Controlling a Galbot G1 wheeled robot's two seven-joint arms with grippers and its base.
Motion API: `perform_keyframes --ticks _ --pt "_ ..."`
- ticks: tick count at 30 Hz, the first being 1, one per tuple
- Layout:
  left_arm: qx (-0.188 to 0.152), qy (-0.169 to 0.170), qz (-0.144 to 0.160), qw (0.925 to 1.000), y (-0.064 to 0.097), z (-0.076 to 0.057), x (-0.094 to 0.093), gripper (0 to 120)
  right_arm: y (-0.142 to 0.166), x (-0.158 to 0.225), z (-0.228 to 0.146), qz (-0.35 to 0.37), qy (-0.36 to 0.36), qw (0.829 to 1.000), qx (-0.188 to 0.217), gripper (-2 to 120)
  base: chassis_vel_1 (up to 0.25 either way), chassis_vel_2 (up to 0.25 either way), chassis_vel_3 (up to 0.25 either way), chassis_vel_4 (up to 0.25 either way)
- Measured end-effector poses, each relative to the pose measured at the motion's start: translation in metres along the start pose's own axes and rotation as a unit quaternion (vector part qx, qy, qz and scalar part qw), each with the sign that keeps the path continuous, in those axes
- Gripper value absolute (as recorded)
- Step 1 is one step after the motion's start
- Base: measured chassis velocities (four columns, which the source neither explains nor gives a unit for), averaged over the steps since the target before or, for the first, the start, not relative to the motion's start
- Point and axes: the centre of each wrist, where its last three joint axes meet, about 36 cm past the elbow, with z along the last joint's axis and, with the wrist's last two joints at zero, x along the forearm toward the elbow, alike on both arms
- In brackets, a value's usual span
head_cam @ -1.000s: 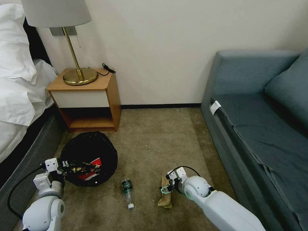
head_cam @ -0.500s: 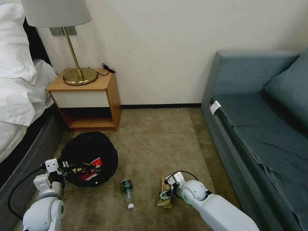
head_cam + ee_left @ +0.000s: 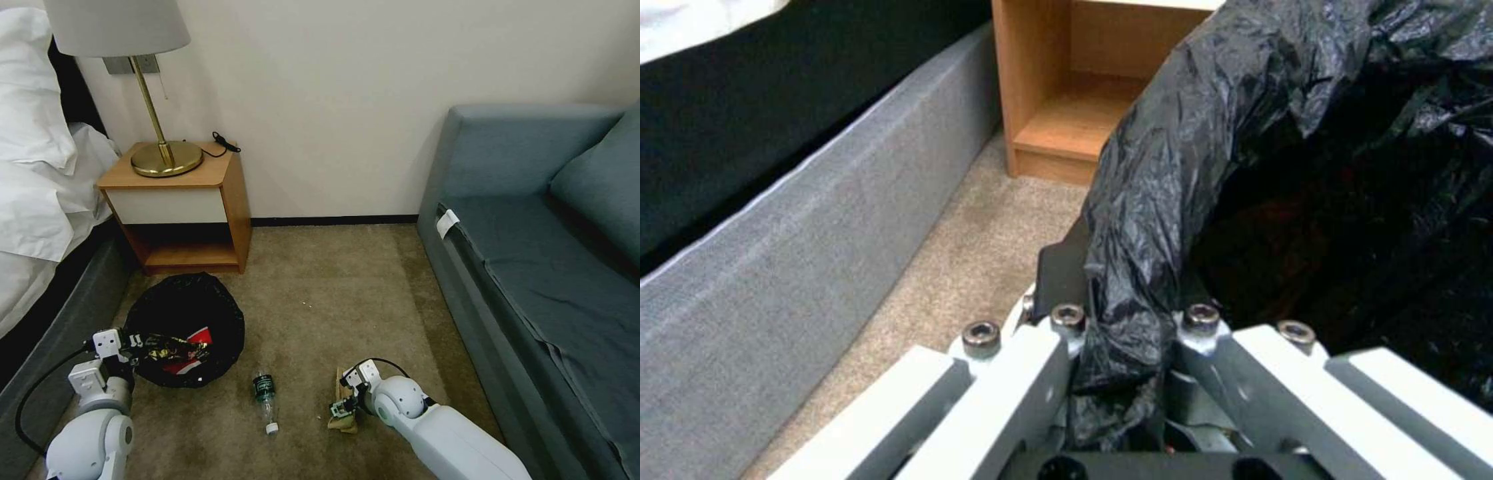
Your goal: Pick up the trash bin, then pick up the garbage on the floor and place it into the trash bin.
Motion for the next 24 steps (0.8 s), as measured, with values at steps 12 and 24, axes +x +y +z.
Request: perform_keyframes --ticks 12,24 --pt "0.004 0.001 0.002 1.0000 -0.0001 -0.0005 -0.0012 3 -0.0016 -0.0052 0.0013 -0.011 0.005 1.000 -0.007 70 0.000 0.000 0.000 0.000" --pt "0.006 0.002 0.002 1.0000 0.0000 0.0000 -0.0033 3 -0.0038 -0.0050 0.0026 -0.018 0.006 1.000 -0.009 29 0.000 0.000 0.000 0.000"
